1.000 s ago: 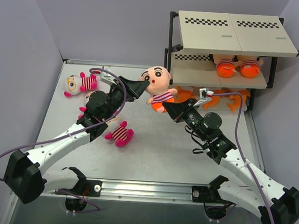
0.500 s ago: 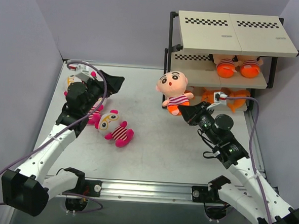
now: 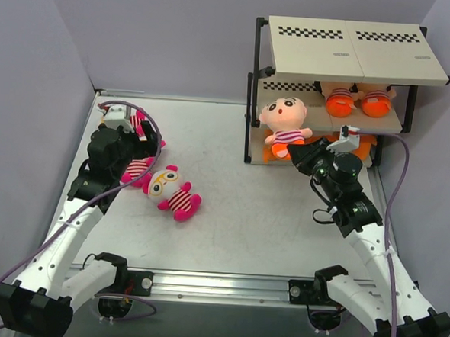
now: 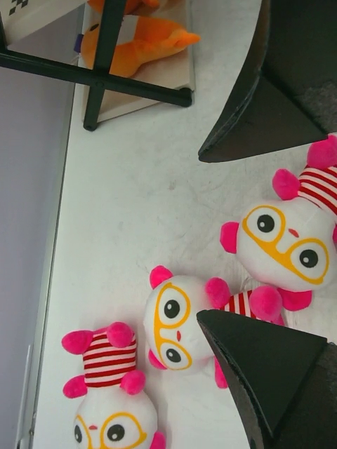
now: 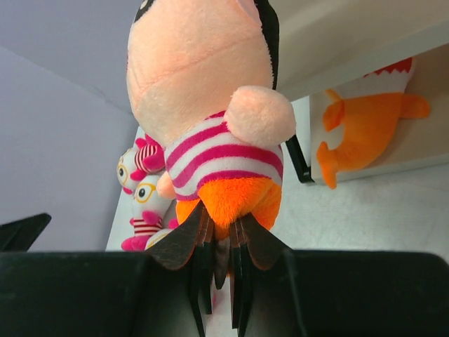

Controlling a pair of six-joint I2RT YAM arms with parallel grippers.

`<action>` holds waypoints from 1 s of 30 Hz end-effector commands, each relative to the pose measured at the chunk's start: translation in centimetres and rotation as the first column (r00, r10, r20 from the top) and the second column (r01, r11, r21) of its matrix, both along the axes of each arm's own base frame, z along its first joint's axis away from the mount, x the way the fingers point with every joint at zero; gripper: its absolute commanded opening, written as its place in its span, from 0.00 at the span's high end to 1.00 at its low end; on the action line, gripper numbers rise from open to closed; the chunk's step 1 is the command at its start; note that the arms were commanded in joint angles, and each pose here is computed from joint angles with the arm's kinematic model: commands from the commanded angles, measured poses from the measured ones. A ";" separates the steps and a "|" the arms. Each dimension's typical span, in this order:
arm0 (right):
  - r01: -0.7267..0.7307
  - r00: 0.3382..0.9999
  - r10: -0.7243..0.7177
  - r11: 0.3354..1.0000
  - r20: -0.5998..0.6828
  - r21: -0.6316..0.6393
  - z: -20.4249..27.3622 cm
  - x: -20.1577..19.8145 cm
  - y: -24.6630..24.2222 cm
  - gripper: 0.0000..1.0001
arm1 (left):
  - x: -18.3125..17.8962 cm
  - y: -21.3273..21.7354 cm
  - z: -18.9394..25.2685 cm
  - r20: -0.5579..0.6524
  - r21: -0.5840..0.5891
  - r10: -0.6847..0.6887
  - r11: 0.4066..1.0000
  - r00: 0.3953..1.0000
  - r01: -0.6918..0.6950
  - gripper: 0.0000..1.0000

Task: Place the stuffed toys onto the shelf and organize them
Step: Place the stuffed toy onto shelf

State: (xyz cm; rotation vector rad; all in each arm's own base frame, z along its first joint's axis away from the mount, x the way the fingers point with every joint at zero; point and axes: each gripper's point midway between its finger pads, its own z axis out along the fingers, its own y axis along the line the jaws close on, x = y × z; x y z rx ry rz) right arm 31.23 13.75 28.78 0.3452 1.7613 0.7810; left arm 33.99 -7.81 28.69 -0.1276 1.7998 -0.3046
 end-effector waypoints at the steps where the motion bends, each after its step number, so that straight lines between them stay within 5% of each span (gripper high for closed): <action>1: 0.052 0.995 -0.056 0.997 0.081 0.057 4.2 1.7 -1.0 1.00 | -0.4 1.3 0.9 0.049 0.124 0.037 0.991 0.998 -0.043 0.06; 13: 0.090 0.992 -0.098 0.991 0.084 0.095 5.2 8.8 -1.4 1.00 | -1.8 1.1 -0.3 0.055 0.240 0.040 0.969 0.998 -0.052 0.06; 30: 0.032 0.991 -0.052 0.987 0.121 0.158 5.1 13.8 -1.3 0.98 | -2.4 0.8 0.1 0.072 0.266 0.031 0.963 0.997 -0.049 0.06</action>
